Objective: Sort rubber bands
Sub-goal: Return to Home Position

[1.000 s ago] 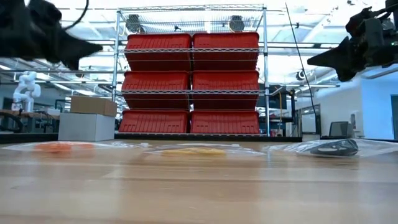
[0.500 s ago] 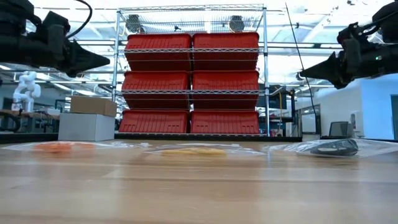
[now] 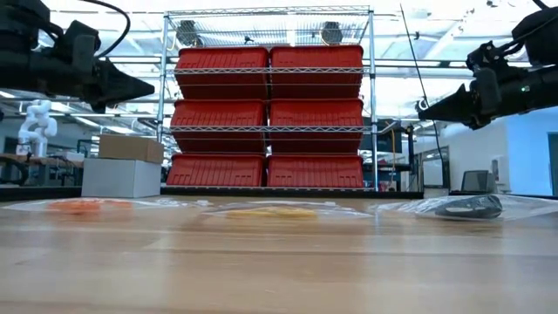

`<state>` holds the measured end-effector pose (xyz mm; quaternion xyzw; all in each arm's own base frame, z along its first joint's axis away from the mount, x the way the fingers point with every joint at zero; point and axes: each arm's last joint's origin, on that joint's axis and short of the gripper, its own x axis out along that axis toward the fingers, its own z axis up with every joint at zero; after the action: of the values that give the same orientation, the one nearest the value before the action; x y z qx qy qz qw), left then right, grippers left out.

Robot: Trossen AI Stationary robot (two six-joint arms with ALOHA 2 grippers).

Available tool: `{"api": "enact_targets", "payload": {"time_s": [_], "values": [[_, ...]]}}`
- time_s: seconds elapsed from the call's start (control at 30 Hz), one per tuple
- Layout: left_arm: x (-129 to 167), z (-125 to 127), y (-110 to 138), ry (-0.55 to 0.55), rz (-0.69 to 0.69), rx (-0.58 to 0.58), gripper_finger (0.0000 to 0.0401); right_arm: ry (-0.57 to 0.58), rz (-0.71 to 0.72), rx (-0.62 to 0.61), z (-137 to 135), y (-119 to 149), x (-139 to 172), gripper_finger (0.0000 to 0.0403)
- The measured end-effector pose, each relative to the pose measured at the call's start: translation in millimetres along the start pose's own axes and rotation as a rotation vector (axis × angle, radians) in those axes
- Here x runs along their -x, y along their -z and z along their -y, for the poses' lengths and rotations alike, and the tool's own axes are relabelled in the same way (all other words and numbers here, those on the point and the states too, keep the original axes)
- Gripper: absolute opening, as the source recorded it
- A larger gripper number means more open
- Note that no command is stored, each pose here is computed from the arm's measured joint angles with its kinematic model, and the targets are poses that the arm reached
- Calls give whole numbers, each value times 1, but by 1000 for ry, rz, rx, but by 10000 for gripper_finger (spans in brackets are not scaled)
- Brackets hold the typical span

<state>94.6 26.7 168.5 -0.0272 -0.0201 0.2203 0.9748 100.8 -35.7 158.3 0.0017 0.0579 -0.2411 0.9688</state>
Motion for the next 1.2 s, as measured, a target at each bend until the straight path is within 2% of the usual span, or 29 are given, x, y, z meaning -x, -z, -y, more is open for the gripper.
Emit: {"api": "enact_targets", "payload": {"time_s": [0.27, 0.4, 0.6, 0.7, 0.9, 1.2], "values": [[0, 0, 0, 1, 0, 66, 27, -23, 6, 15, -1, 0, 0, 0], [0, 0, 0, 0, 0, 14, 27, -56, 70, 33, -1, -5, 5, 0], [0, -1, 0, -42, 6, 17, 27, -64, 191, 59, 0, -15, 13, 0], [0, -1, 0, -43, 4, 15, 27, -60, 184, 64, 1, -14, 12, 0], [0, -1, 0, -44, 4, 16, 27, -69, 158, 1, 0, -12, 12, 0], [0, -1, 0, -43, 5, 16, 27, -70, 158, -8, 0, -12, 12, 0]]}}
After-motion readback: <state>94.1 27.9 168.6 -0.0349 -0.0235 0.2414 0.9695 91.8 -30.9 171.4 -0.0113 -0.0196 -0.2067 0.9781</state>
